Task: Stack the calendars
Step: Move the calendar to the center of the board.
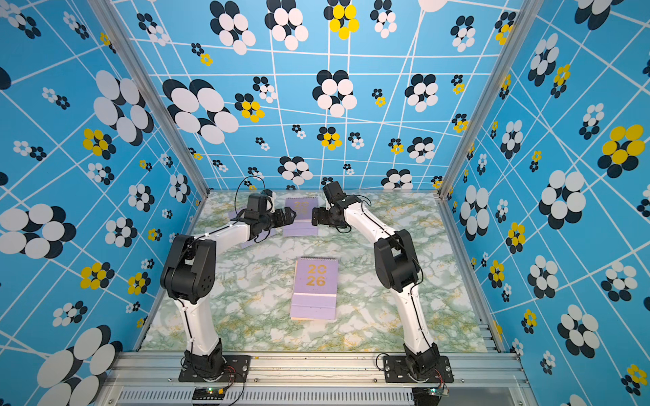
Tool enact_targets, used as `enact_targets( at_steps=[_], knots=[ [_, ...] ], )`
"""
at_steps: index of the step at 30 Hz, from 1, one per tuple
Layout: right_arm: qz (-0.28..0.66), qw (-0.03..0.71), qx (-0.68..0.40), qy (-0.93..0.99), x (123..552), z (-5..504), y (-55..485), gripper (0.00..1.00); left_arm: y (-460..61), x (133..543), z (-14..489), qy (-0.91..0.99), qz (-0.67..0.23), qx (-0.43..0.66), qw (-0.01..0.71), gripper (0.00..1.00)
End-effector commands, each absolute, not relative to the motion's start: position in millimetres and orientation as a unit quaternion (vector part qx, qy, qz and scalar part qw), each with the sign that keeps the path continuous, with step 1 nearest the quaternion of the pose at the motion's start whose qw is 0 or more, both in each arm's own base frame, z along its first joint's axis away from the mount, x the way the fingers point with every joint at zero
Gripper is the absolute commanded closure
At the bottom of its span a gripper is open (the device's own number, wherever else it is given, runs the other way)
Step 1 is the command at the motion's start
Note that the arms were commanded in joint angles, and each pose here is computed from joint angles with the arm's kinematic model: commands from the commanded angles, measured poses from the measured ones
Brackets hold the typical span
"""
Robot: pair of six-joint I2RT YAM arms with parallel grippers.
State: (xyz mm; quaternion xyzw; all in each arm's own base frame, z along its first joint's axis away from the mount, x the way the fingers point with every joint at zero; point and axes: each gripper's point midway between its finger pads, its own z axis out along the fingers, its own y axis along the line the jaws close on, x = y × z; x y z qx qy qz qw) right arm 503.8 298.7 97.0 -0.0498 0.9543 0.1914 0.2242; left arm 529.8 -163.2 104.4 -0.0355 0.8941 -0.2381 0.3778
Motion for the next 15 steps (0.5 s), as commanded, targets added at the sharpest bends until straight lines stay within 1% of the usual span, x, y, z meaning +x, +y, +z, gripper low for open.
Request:
enact_targets(
  at_steps=[1,15],
  knots=[
    [0.205,0.214,-0.067,0.953,508.9,100.4,307.6,0.05,-159.0,541.7,96.8,0.904,-0.22,-0.033,0.364,0.0],
    [0.219,0.204,-0.059,0.952,537.5,76.5,326.1,0.05,-155.6,572.1,61.3,0.92,-0.213,-0.052,0.325,0.0]
  ],
)
